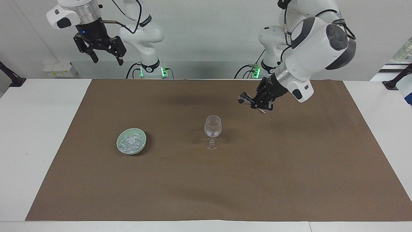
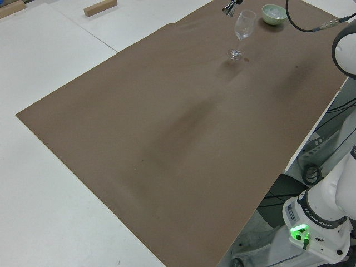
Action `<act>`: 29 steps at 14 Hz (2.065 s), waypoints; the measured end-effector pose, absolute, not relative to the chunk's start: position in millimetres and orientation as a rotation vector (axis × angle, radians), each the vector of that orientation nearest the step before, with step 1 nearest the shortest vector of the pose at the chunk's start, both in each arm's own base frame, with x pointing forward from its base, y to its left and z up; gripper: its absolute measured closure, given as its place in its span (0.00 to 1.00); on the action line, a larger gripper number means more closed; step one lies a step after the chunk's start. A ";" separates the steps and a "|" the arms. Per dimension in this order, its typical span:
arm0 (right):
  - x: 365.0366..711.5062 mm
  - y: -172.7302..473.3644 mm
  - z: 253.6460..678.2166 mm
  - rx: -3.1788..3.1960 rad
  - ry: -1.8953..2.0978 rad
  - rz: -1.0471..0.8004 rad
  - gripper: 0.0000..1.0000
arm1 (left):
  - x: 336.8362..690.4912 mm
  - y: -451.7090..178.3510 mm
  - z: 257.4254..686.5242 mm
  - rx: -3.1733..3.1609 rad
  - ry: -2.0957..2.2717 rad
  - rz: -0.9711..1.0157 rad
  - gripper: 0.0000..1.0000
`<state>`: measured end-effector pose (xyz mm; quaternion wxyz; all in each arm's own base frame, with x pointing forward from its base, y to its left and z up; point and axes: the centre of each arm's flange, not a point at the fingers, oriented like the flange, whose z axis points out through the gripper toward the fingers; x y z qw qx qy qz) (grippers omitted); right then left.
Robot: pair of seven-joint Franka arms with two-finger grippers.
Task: Pour wine and add ice with both arms
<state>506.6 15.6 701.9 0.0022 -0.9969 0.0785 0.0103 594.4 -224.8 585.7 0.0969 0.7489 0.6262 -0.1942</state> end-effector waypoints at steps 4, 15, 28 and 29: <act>506.7 13.8 701.8 -3.127 0.252 0.032 0.00 | 601.8 -187.4 584.3 2.188 1.763 -0.703 0.78; 543.2 14.8 673.9 -3.123 0.252 -0.030 0.00 | 618.2 -70.7 537.8 2.017 1.510 -0.915 0.78; 587.8 30.9 515.9 -3.124 0.213 -0.067 0.00 | 602.8 16.2 436.2 1.755 1.379 -1.033 0.78; 588.1 34.3 502.9 -3.129 0.201 -0.067 0.00 | 603.4 20.1 425.8 1.736 1.366 -1.040 0.78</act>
